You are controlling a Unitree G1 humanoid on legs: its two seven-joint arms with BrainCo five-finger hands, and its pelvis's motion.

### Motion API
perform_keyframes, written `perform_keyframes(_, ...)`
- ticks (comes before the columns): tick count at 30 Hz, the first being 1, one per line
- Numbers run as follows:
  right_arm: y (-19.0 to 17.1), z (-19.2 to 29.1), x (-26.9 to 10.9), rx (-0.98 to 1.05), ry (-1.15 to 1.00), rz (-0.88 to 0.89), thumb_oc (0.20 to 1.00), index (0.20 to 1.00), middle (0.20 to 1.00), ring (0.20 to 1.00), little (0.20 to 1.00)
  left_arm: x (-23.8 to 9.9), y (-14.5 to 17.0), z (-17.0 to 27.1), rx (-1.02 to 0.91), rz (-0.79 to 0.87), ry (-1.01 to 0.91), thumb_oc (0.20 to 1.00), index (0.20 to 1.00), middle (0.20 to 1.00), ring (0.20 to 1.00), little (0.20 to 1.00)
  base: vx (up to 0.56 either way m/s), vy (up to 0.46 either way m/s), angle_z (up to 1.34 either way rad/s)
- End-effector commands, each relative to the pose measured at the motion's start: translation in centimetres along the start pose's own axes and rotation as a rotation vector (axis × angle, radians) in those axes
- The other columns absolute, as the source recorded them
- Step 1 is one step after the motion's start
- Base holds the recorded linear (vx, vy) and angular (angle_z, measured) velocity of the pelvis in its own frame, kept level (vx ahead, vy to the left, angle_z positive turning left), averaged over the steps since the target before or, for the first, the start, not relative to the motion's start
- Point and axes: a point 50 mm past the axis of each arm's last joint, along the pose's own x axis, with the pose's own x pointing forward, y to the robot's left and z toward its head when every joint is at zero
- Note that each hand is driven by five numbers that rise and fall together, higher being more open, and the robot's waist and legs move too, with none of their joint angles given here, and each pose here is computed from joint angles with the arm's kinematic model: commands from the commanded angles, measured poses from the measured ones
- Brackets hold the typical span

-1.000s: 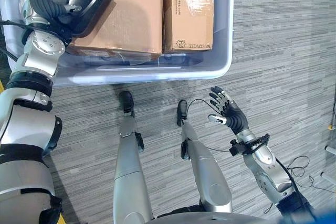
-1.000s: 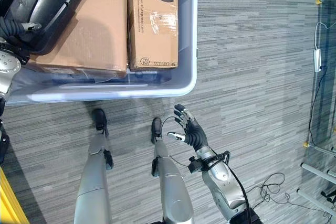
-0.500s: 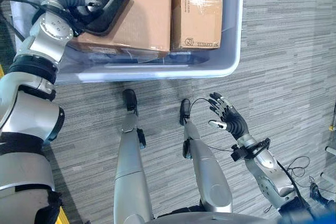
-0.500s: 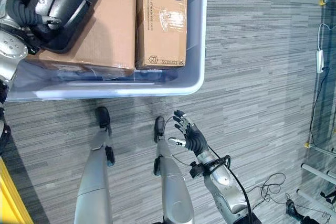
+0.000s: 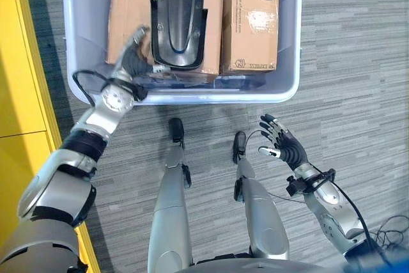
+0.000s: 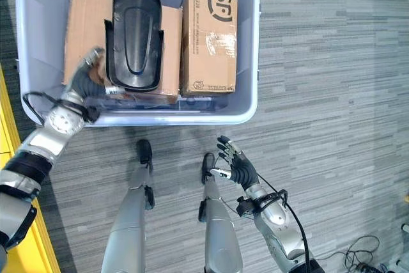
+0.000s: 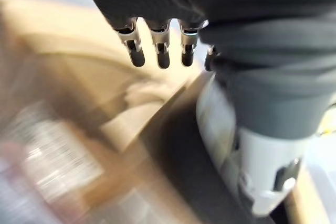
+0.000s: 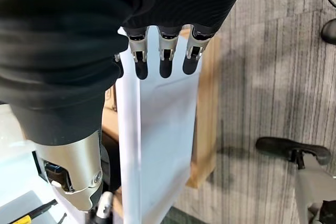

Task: Move parts from the plastic box to the shelf.

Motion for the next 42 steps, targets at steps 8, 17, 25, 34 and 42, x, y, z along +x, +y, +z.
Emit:
perform_keyframes(8, -1.5, 0.7, -0.8, -0.042, -0.02, -0.07, 1.0, 1.0, 1.0, 1.0, 1.0, 0.5, -0.1, -1.6, -0.239, 0.193, 0.124, 1.0, 1.0, 1.0, 1.0, 1.0, -0.01, -0.004, -0.02)
perform_keyframes(17, -1.4, 0.5, -0.9, -0.058, -0.002, -0.1, 1.0, 1.0, 1.0, 1.0, 1.0, -2.1, -1.5, 0.9, -0.877, 0.432, 0.043, 1.0, 1.0, 1.0, 1.0, 1.0, 0.0, -0.004, 0.0)
perform_keyframes(25, -1.2, 0.4, -0.7, -0.063, 0.014, -0.091, 1.0, 1.0, 1.0, 1.0, 1.0, 0.3, -1.4, 2.2, -0.762, 0.449, 0.064, 1.0, 1.0, 1.0, 1.0, 1.0, -0.02, -0.008, -0.01)
perform_keyframes(34, -1.1, 0.0, -1.1, -0.054, 0.026, -0.086, 1.0, 1.0, 1.0, 1.0, 1.0, 2.9, 0.6, 2.4, -0.643, 0.517, 0.121, 1.0, 1.0, 1.0, 1.0, 1.0, 0.0, -0.008, -0.02)
perform_keyframes(42, -0.9, -0.3, -1.4, -0.039, 0.04, -0.069, 1.0, 1.0, 1.0, 1.0, 1.0, 3.6, 1.2, -0.9, -0.574, 0.542, 0.35, 1.0, 1.0, 1.0, 1.0, 1.0, 0.03, -0.011, 0.0)
